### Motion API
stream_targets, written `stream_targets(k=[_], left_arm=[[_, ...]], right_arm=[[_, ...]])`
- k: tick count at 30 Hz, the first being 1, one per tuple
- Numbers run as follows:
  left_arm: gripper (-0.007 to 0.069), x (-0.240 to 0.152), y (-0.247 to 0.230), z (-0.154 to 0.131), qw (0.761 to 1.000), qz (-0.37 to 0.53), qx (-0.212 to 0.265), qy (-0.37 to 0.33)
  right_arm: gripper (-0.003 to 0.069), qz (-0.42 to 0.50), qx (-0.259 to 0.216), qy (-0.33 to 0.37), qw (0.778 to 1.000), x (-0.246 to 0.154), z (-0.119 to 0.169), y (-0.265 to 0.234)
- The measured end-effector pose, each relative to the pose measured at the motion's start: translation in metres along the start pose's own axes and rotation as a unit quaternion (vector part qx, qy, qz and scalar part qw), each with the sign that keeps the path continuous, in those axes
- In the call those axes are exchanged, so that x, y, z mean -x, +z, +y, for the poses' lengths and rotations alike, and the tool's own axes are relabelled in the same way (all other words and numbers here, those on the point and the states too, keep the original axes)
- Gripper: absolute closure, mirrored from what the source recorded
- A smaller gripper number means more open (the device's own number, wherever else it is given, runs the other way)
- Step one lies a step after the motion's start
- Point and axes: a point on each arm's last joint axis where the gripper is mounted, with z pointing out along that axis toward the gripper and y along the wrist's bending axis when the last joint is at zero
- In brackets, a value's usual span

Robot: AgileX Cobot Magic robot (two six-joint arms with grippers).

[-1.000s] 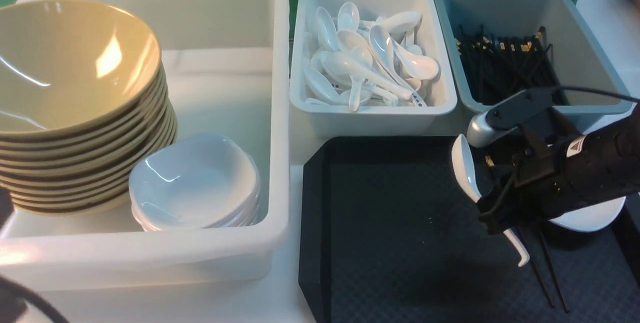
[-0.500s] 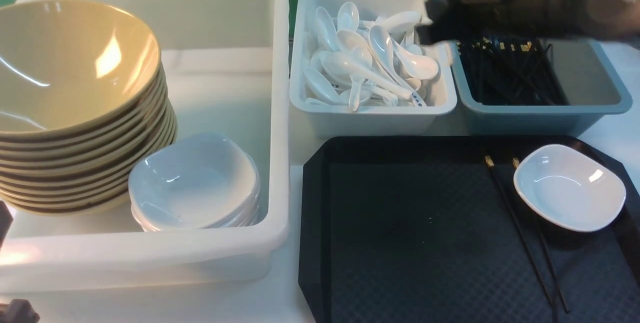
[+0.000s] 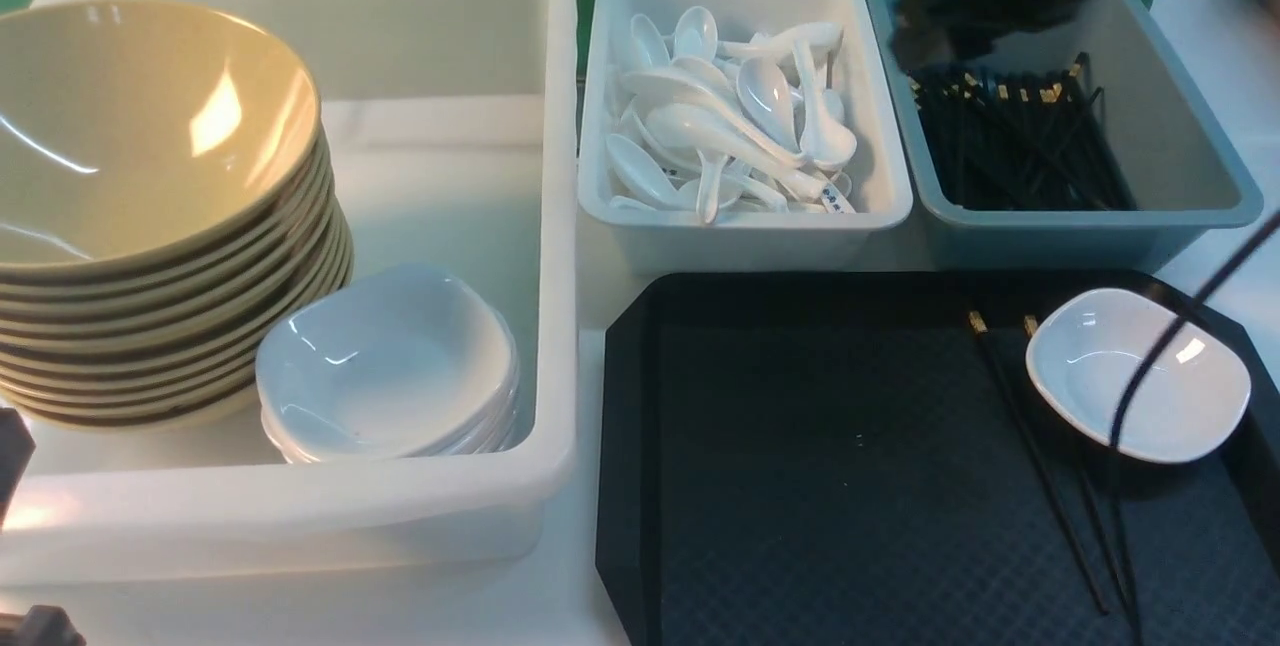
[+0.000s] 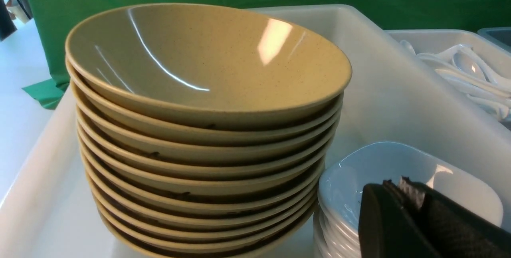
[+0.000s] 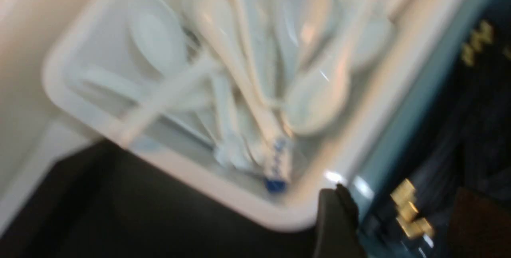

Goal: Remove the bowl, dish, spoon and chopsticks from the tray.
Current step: Use the right arm to grab the plate

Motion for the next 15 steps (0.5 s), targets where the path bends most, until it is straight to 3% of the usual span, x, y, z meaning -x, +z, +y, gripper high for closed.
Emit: stream_targets(k=[4, 8, 11, 15], left_arm=[[0.0636, 0.000, 0.000, -0.002, 1.000, 0.000, -0.016, 0.002], [0.0636, 0.000, -0.001, -0.005, 0.999, 0.000, -0.049, 0.007], [0.0636, 0.000, -0.002, -0.007, 0.998, -0.001, -0.066, 0.010], [0.0636, 0.002, -0.002, -0.006, 0.998, -0.011, -0.065, 0.011]], right_arm=[[0.0341, 0.045, -0.036, 0.029, 0.998, -0.045, -0.020, -0.012], [0.0447, 0.122, -0.057, 0.072, 0.988, -0.123, -0.039, 0.009], [0.0513, 0.152, -0.053, 0.089, 0.983, -0.165, -0.036, 0.035], [0.0562, 0.179, -0.030, 0.087, 0.980, -0.187, -0.019, 0.065]])
